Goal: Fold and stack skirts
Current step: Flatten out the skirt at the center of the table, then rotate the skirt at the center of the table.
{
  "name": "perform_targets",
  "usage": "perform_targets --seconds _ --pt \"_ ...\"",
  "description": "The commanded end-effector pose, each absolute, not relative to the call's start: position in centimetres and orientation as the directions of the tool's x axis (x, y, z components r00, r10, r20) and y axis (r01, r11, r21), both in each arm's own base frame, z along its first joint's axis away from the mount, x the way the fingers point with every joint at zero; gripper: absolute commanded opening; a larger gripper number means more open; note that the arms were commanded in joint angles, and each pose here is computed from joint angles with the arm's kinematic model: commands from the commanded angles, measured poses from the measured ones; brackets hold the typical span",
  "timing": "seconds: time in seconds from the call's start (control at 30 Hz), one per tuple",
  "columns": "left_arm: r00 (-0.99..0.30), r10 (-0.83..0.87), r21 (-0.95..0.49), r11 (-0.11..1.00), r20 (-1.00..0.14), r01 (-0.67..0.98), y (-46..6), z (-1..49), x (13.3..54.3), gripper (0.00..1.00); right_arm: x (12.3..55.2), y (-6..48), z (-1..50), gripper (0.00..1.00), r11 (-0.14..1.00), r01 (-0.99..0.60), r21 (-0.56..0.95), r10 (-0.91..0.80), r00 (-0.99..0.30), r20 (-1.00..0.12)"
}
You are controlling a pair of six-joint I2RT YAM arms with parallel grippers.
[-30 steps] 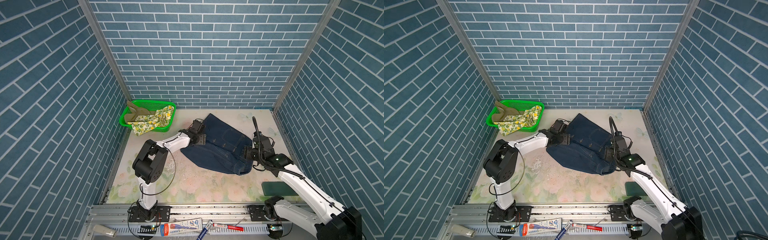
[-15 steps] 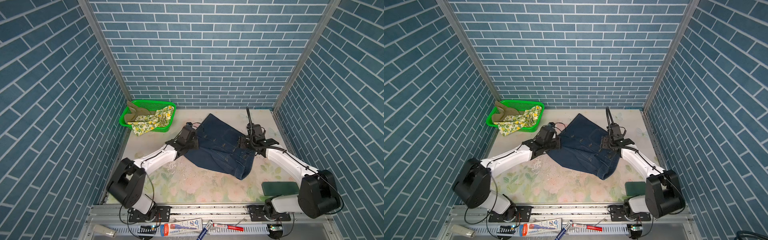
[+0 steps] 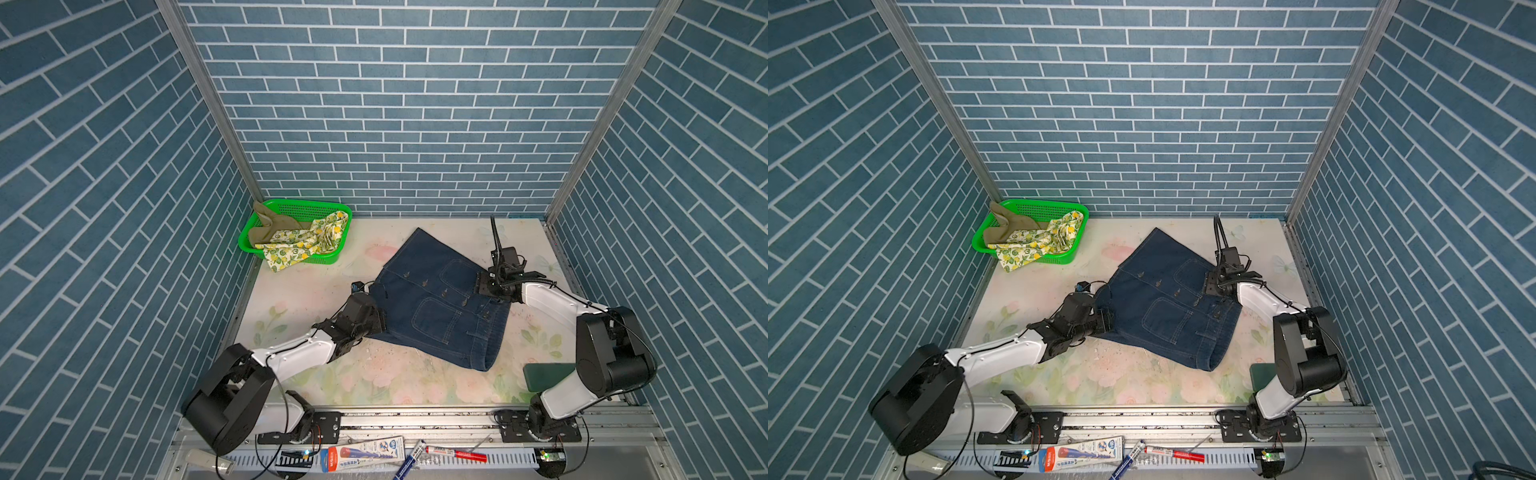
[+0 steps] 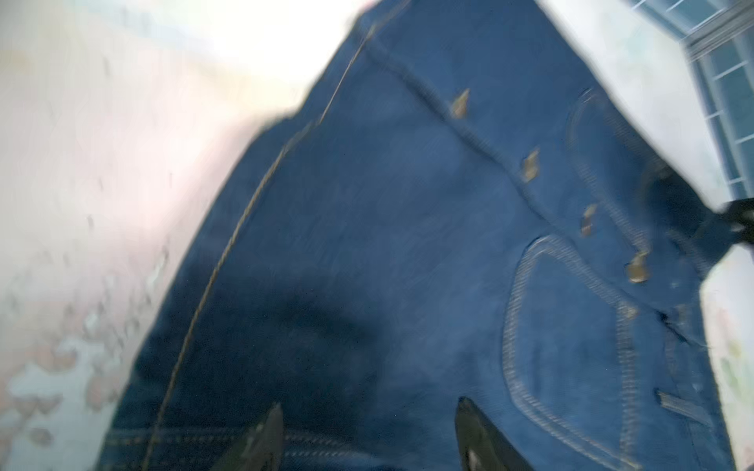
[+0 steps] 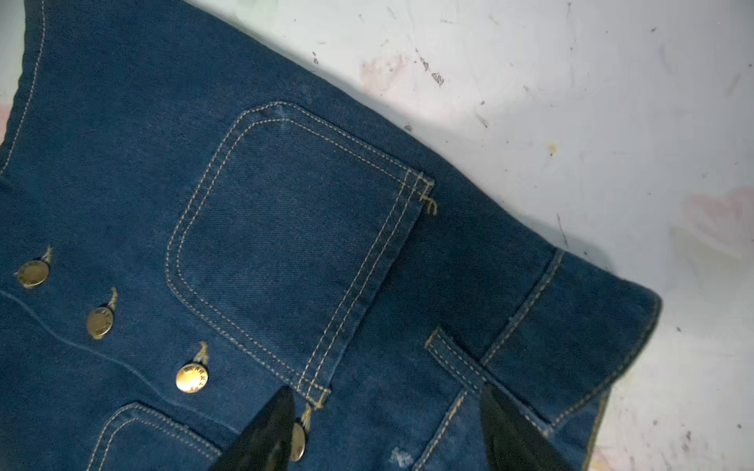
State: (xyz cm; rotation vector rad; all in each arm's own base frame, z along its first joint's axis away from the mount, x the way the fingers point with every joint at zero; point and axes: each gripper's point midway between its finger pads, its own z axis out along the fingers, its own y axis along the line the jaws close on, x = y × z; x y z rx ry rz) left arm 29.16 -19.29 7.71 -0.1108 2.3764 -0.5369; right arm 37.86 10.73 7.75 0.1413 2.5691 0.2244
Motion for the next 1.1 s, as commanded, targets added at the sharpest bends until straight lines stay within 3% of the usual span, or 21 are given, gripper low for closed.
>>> perform_targets --seconds 0.0,0.2,0.53,0.7,1.07 --pt "-0.722 -0.190 -0.349 0.934 -0.665 0.075 -19.1 10.5 30.4 0.75 39.5 10.1 9.2 0.71 0.970 0.081 0.229 0.198 -0.809 -0.553" --pt "-0.707 -0.084 -0.256 0.956 -0.702 0.141 -20.3 13.2 32.6 0.86 38.6 6.9 9.6 0.72 0.945 0.201 0.259 0.315 -0.769 -0.556" --pt "-0.780 0.079 -0.178 0.955 -0.621 0.238 -23.9 10.1 34.1 0.88 37.0 2.9 6.6 0.72 0.866 0.374 0.331 0.493 -0.745 -0.449" --pt "-0.801 0.098 -0.184 0.950 -0.591 0.251 -24.5 8.5 33.8 0.88 38.9 4.5 6.6 0.69 0.845 0.304 0.440 0.499 -0.743 -0.445" --pt "-0.813 0.095 -0.192 0.950 -0.575 0.247 -24.2 8.1 33.0 0.88 44.5 4.9 7.2 0.60 0.820 0.243 0.518 0.511 -0.720 -0.471"
